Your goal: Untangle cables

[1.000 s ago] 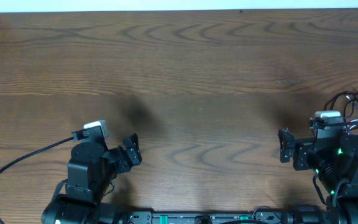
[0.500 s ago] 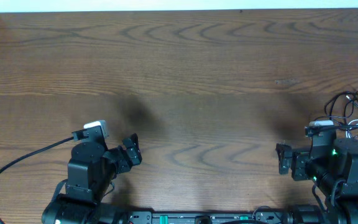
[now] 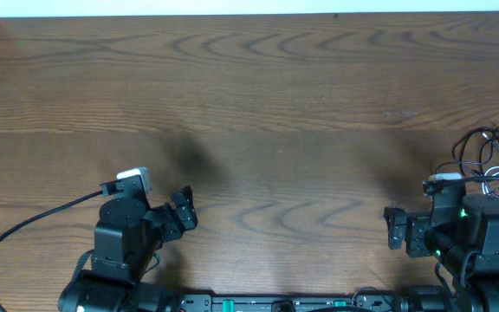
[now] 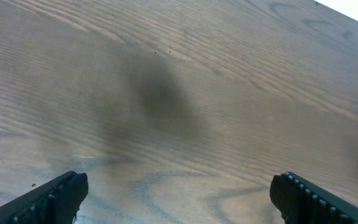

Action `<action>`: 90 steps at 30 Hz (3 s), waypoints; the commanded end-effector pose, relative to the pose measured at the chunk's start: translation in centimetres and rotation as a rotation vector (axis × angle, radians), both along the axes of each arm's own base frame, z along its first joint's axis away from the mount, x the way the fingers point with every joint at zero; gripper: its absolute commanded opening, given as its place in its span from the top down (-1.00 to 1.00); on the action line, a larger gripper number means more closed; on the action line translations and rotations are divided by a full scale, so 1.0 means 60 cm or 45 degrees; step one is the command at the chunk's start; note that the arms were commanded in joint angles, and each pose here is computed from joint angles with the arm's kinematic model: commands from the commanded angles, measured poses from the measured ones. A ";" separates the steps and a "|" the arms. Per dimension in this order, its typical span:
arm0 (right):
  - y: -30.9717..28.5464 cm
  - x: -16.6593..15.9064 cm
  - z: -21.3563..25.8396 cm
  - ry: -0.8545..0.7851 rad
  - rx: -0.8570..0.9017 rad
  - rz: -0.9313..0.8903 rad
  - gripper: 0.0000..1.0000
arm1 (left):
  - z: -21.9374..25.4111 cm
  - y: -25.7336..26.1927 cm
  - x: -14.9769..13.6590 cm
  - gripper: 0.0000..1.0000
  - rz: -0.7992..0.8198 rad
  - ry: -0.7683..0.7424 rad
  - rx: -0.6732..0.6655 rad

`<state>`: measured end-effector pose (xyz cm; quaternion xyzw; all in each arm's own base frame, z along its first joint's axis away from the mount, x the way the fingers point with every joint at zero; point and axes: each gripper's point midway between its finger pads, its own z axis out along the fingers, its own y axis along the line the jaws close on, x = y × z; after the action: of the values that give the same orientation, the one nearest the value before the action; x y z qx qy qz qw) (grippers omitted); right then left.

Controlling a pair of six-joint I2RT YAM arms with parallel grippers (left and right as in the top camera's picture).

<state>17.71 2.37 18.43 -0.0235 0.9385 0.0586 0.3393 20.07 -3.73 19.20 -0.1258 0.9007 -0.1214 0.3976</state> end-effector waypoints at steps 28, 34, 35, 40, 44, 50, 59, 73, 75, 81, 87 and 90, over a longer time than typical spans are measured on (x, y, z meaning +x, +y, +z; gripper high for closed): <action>0.061 0.057 0.009 -0.685 0.129 0.205 -0.99 | -0.004 0.006 0.000 -0.97 0.017 0.003 0.014; 0.065 0.079 0.003 -0.813 0.136 0.211 -0.99 | -0.004 0.006 0.000 -0.97 0.017 0.003 0.013; 0.064 0.082 0.004 -0.835 0.136 0.209 -0.99 | -0.004 0.006 0.000 -0.97 0.017 0.003 0.013; 0.048 0.096 0.029 -1.028 0.106 0.138 -0.98 | -0.004 0.006 0.000 -0.97 0.017 0.003 0.013; 0.040 0.098 0.049 -1.186 0.103 0.104 -0.98 | -0.004 0.005 0.000 -0.97 0.017 0.003 0.013; 0.027 0.101 0.072 -1.373 0.096 0.040 -0.99 | -0.004 0.006 0.000 -0.97 0.017 0.002 0.014; -0.010 0.112 0.032 -1.260 0.011 -0.116 -0.99 | -0.004 0.006 0.000 -0.97 0.017 0.003 0.013; 0.004 0.113 -0.045 -1.022 0.001 -0.045 -0.99 | -0.004 0.006 0.000 -0.97 0.017 0.003 0.014; 0.004 0.113 -0.045 -1.022 0.001 -0.045 -0.99 | -0.004 0.006 0.000 -0.97 0.017 0.003 0.014; 0.004 0.113 -0.045 -1.022 0.001 -0.045 -0.99 | -0.004 0.006 0.000 -0.97 0.017 0.003 0.013; 0.004 0.113 -0.045 -1.022 0.001 -0.045 -0.98 | -0.004 0.006 0.000 -0.97 0.017 0.002 0.014; 0.004 0.113 -0.045 -1.022 0.001 -0.045 -0.99 | -0.004 0.006 0.000 -0.97 0.017 0.002 0.014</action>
<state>24.54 2.37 15.75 -0.0252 0.7319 0.0344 0.6801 20.03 -3.71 19.03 -0.1260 0.9018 -0.1203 0.3954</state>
